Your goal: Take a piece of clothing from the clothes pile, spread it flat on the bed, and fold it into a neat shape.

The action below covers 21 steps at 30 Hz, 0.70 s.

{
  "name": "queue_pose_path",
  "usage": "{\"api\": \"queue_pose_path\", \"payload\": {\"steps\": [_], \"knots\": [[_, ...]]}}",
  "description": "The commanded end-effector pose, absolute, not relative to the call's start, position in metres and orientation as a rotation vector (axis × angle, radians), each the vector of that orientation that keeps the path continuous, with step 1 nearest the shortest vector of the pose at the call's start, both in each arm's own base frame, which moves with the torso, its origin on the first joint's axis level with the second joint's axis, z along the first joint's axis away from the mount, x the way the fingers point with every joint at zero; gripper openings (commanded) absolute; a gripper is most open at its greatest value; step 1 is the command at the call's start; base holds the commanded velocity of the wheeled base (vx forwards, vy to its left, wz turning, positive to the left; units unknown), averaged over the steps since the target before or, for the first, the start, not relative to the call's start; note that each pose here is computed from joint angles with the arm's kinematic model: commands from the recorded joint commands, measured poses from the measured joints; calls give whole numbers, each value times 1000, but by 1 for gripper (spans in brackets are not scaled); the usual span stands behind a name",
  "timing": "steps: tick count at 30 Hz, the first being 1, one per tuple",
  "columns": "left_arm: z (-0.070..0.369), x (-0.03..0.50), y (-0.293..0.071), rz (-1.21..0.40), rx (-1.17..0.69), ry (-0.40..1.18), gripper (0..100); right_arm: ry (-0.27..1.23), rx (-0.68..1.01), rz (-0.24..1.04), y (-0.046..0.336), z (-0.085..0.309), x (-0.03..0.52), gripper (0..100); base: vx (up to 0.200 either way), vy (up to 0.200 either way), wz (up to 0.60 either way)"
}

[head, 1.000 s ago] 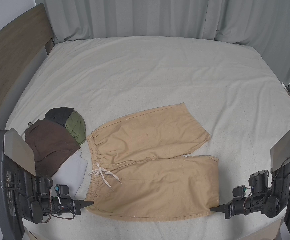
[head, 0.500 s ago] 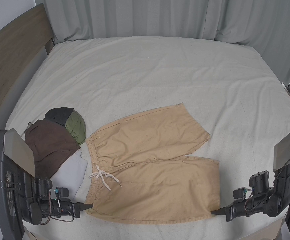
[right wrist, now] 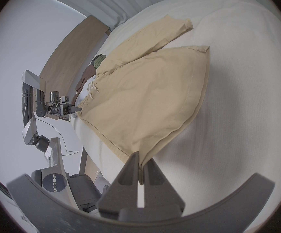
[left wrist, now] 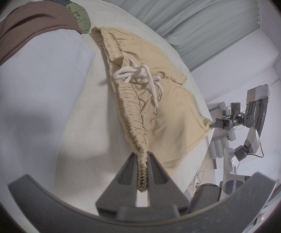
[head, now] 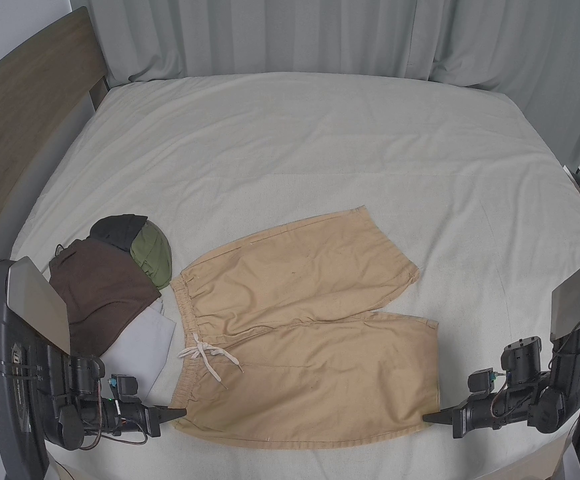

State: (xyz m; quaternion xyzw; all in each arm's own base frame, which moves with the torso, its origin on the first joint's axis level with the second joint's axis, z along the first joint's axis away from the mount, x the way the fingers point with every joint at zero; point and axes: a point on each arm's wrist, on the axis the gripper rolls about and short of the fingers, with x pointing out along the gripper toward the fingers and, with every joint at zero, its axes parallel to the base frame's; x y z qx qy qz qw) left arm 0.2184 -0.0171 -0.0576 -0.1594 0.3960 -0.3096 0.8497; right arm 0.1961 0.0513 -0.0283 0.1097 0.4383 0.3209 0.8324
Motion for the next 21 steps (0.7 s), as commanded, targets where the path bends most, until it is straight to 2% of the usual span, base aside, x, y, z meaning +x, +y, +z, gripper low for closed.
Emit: {"api": "queue_pose_path", "payload": {"steps": [1, 14, 21], "knots": [[-56, 220, -17, -653, -333, 823, 0, 927, 233, 681, 51, -26, 193, 0, 0, 0, 0], [-48, 227, -18, -657, -323, 772, 0, 815, 228, 698, 52, -11, 198, 0, 0, 0, 0], [-29, 230, -21, -652, -423, 743, 0, 779, 255, 689, 53, -7, 201, 0, 0, 0, 0]]}}
